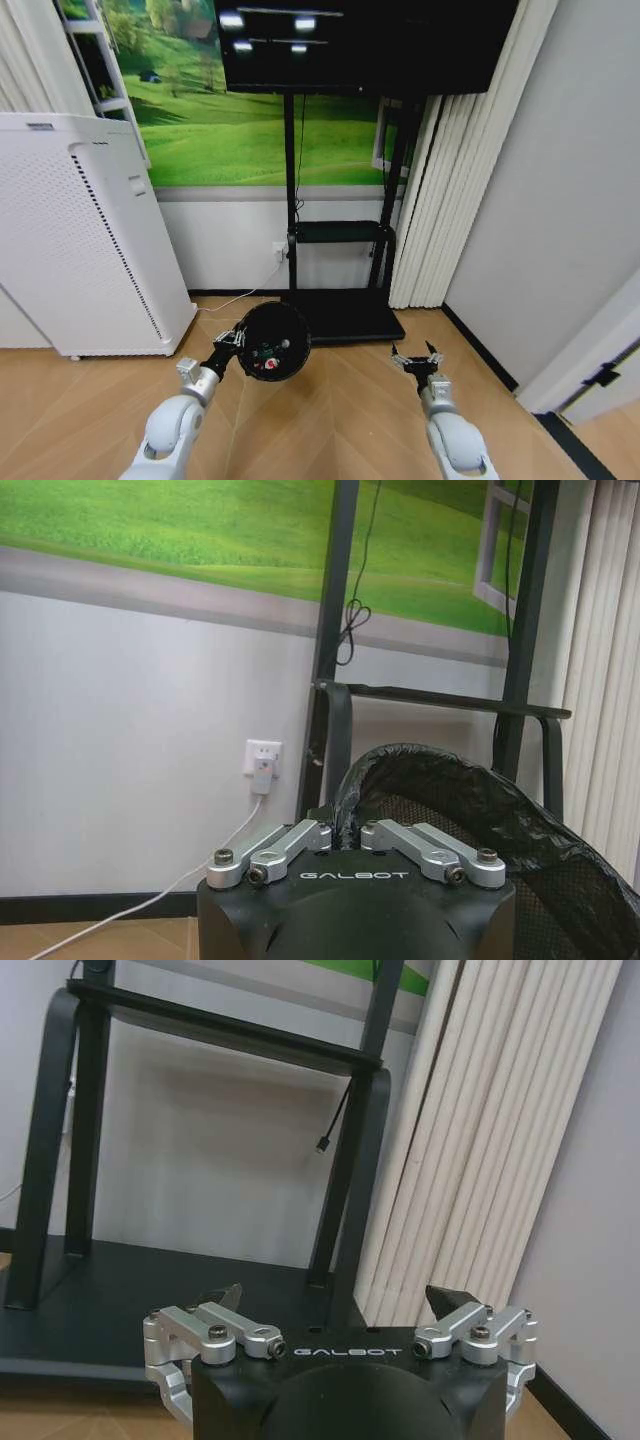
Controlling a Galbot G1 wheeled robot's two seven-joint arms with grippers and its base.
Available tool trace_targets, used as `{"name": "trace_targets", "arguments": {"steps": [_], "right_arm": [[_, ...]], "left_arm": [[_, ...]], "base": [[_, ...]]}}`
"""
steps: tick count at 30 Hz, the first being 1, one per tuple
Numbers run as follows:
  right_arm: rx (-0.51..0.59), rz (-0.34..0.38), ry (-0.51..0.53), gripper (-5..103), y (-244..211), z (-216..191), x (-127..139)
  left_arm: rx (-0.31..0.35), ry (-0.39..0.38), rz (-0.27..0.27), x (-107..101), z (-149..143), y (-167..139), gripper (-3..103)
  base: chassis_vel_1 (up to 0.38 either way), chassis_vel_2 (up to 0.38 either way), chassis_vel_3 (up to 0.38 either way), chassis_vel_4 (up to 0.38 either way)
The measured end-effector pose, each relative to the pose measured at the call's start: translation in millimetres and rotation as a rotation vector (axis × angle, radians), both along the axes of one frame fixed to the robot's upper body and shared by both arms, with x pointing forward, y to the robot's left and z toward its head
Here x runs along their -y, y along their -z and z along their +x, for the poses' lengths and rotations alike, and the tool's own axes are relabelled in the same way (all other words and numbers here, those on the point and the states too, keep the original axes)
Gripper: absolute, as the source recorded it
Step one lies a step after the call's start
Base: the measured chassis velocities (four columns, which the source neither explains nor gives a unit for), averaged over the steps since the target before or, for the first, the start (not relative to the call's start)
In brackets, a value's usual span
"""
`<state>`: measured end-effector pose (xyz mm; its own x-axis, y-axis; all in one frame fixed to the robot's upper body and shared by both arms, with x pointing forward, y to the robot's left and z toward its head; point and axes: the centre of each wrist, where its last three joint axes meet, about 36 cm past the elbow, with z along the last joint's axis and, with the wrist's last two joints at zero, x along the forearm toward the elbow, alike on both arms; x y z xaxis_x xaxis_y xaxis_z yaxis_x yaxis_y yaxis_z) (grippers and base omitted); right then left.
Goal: Pick up the trash bin and place the garbage on the floor into it.
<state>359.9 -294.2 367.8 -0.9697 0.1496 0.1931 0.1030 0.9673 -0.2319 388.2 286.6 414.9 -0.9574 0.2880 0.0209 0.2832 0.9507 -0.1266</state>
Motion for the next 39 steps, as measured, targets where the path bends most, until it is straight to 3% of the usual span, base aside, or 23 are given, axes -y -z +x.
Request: {"name": "trace_targets", "arguments": {"steps": [39], "right_arm": [[0.008,-0.008,-0.004,100,11,-14,-2]], "left_arm": [[0.010,0.006,-0.011,0,-1,-1,7]], "base": [[0.167,0.166,-0.168,-0.173]]}}
